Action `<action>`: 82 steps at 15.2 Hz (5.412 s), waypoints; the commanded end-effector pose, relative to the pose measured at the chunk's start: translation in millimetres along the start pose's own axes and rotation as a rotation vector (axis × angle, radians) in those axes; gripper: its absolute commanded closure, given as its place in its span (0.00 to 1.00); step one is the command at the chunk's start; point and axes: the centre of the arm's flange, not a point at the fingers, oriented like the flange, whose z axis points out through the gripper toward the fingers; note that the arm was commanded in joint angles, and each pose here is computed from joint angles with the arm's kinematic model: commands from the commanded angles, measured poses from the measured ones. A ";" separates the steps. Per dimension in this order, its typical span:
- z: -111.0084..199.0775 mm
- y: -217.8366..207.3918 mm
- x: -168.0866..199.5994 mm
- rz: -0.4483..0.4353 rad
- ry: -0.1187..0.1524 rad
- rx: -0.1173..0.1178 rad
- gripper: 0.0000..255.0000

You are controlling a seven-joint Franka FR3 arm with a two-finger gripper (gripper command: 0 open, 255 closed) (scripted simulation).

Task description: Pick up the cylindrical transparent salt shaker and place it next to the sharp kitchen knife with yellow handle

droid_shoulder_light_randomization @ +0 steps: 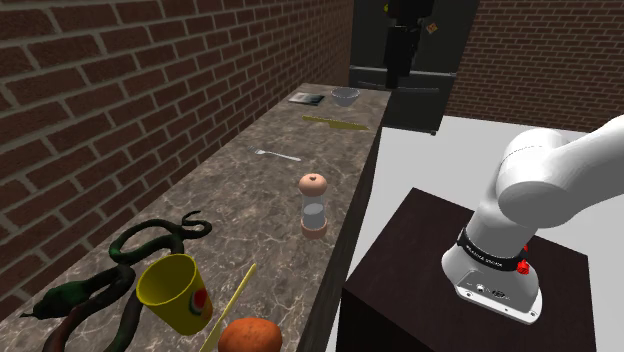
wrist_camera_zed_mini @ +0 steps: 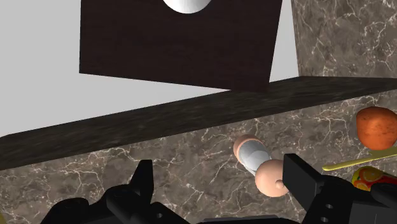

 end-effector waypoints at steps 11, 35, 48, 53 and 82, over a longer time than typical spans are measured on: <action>91.4 -64.8 63.8 -0.053 0.045 -0.007 0.00; 224.6 -135.6 135.2 -0.108 0.092 -0.014 0.00; 219.3 -135.7 135.0 -0.108 0.092 -0.014 1.00; 192.9 -136.4 134.3 -0.108 0.092 -0.014 1.00; 39.9 -140.3 129.7 -0.108 0.092 -0.014 1.00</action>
